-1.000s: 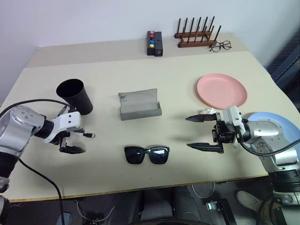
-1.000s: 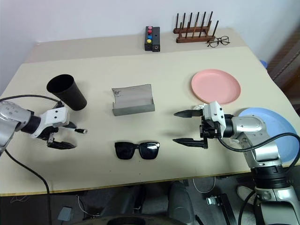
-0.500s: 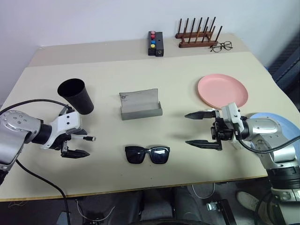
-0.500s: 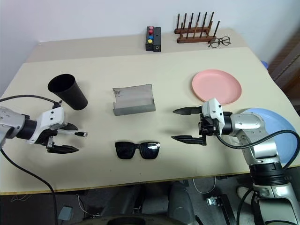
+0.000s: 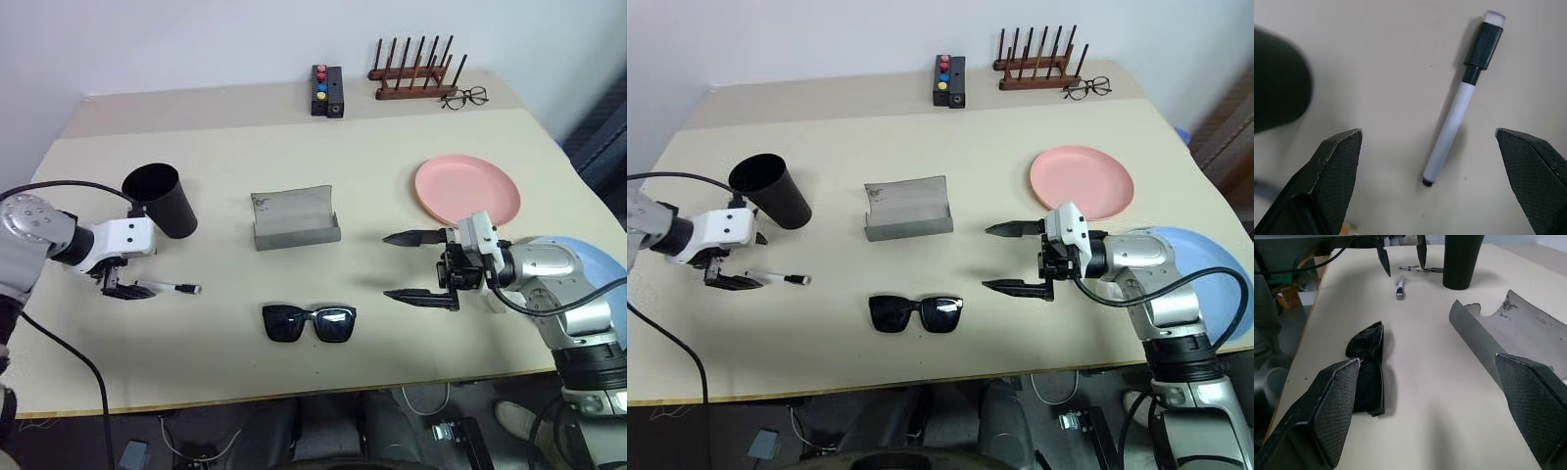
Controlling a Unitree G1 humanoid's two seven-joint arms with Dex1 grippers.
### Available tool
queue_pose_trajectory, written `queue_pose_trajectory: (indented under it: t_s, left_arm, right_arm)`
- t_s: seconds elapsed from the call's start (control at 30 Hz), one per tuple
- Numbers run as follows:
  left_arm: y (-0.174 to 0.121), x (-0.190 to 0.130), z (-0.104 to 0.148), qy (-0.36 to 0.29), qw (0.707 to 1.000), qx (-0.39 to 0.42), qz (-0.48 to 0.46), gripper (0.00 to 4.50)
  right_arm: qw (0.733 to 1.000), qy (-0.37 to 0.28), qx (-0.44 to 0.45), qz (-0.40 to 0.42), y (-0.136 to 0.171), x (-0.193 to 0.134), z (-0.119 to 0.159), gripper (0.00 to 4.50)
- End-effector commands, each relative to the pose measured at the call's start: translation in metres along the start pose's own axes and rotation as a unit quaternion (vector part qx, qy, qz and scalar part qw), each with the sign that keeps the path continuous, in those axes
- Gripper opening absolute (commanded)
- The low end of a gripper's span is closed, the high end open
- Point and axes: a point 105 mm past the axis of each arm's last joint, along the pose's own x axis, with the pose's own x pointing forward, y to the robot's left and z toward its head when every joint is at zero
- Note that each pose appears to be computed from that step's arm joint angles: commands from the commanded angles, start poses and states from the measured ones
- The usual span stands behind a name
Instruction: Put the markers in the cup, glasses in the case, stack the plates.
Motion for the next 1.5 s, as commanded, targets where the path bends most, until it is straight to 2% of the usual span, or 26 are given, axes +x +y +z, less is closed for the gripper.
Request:
queue_pose_trajectory:
  t_s: [0.03, 0.4, 0.5, 0.7, 1.03, 1.2, 1.27, 1.33, 1.5]
  left_arm:
    - [0.002, -0.001, -0.003, 0.021, 0.999, 0.025, -0.018, 4.46]
    - [-0.002, 0.012, -0.002, 0.041, 0.994, 0.083, -0.053, 4.46]
    - [-0.001, 0.015, -0.001, 0.043, 0.994, 0.091, -0.049, 3.70]
    - [-0.004, 0.016, -0.002, 0.048, 0.993, 0.094, -0.048, 0.75]
    - [-0.011, 0.004, 0.013, 0.007, 0.997, 0.078, -0.028, 0.75]
    - [0.001, -0.005, 0.055, -0.107, 0.992, 0.063, 0.035, 0.75]
    - [0.000, -0.006, 0.063, -0.127, 0.990, 0.039, 0.045, 0.75]
    - [-0.006, -0.004, 0.060, -0.118, 0.991, 0.032, 0.044, 0.75]
    - [-0.018, -0.001, 0.035, -0.060, 0.998, 0.016, 0.026, 0.75]
  right_arm:
    - [1.000, -0.003, -0.025, -0.012, 0.001, -0.006, 0.011, 4.50]
    - [0.999, 0.002, -0.024, -0.028, 0.005, -0.011, 0.012, 4.50]
    - [0.999, 0.003, -0.024, -0.029, 0.004, -0.011, 0.012, 4.50]
    - [0.999, 0.002, -0.025, -0.028, 0.003, -0.010, 0.012, 4.50]
    - [0.999, 0.000, -0.026, -0.022, -0.002, -0.007, 0.009, 4.50]
    - [0.999, -0.004, -0.029, -0.021, -0.007, -0.004, 0.009, 4.50]
    - [0.999, -0.005, -0.030, -0.020, -0.009, -0.004, 0.009, 4.50]
    - [0.999, -0.005, -0.032, -0.018, -0.010, -0.003, 0.009, 4.50]
    - [0.999, -0.005, -0.034, -0.015, -0.012, -0.002, 0.009, 4.50]
